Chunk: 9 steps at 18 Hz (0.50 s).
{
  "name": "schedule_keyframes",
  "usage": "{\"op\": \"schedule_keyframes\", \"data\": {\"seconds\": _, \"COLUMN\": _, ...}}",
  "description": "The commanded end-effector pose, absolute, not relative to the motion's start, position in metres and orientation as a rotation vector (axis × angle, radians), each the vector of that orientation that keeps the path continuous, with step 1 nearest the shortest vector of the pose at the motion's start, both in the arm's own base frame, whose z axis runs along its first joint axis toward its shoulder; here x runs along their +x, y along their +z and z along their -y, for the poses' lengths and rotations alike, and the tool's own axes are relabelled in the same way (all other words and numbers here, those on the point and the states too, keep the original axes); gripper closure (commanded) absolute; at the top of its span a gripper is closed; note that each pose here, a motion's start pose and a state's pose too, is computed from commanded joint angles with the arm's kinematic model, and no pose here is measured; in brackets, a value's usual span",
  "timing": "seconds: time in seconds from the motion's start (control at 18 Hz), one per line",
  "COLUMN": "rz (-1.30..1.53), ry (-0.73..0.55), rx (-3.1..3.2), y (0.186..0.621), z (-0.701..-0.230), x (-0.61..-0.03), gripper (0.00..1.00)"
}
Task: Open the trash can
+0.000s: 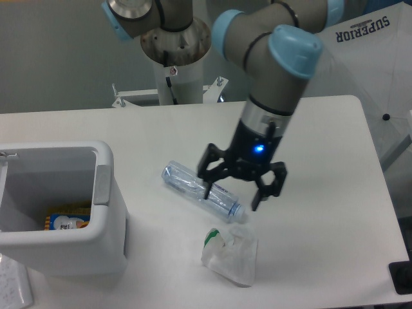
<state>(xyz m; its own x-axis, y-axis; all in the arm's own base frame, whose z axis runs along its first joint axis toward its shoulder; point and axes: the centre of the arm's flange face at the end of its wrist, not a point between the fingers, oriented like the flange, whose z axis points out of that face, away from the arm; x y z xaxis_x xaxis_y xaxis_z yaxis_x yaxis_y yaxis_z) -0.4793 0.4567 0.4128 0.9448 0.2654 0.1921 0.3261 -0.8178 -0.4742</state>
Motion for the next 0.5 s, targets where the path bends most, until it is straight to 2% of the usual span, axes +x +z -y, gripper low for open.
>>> {"op": "schedule_keyframes", "data": {"seconds": 0.5, "rz": 0.361, "ry": 0.035, "rx": -2.807, "y": 0.365, "z": -0.43, "x": -0.551, "gripper": 0.0}}
